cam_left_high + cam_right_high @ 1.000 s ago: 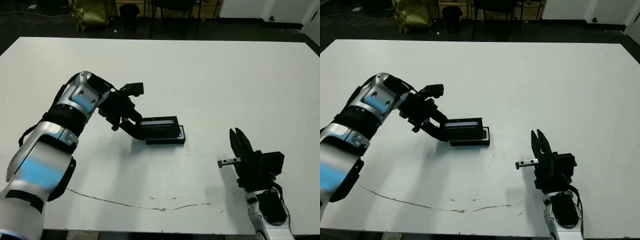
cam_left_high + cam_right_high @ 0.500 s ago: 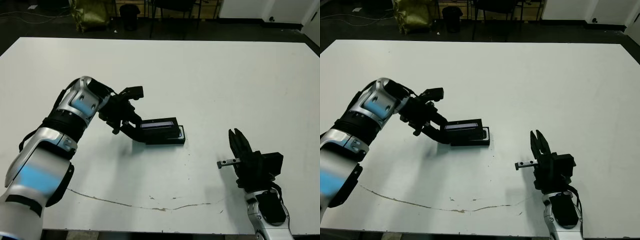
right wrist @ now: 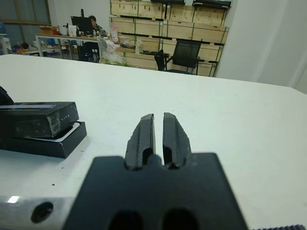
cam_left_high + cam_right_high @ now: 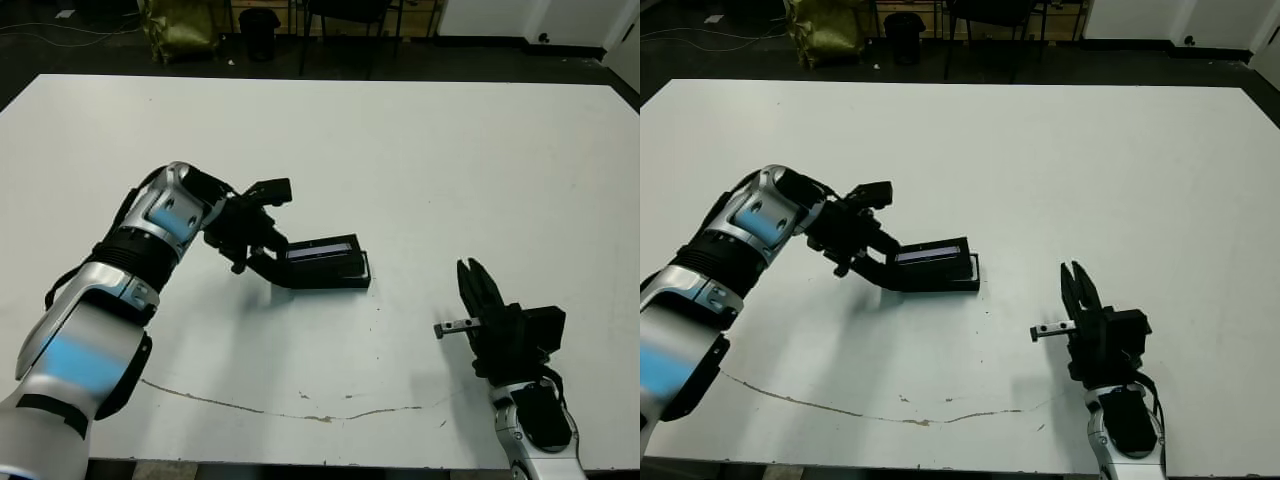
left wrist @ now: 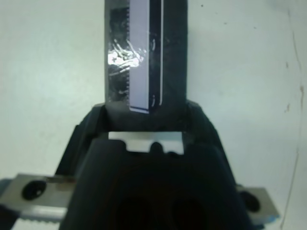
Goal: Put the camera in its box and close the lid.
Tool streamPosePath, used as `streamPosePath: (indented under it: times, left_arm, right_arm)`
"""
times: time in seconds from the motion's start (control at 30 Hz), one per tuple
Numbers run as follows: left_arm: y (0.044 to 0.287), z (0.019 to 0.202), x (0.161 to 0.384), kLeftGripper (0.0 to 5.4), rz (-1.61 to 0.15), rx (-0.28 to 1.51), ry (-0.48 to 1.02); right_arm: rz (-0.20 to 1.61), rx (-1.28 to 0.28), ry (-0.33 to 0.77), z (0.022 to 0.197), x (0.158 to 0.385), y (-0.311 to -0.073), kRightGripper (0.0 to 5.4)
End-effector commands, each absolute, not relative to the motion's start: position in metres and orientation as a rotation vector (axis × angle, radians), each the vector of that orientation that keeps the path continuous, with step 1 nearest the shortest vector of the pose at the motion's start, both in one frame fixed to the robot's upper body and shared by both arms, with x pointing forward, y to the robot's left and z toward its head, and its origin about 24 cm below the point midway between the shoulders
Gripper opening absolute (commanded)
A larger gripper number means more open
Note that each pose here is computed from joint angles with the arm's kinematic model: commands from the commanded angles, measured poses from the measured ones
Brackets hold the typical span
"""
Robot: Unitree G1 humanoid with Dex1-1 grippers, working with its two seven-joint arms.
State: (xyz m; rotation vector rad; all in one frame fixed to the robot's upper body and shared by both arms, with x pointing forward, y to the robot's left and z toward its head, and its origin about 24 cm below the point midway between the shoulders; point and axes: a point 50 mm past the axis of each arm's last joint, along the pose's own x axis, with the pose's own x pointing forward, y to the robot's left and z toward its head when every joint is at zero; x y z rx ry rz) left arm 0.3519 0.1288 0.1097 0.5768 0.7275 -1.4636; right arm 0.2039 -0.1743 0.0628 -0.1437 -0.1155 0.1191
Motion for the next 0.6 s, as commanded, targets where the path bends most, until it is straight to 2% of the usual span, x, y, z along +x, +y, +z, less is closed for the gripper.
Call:
streamPosePath:
  times: [0.03,0.6]
  left_arm:
    - [0.129,0.099,0.349,2.25,-1.472,0.563,0.766]
    - [0.104,0.102,0.353,2.25,-1.503,0.615,0.76]
  right_arm:
    - [0.113,-0.154,-0.089,0.058,0.201,-0.177,0.0]
    - [0.105,-0.153,-0.083,0.056,0.2,-0.177,0.0]
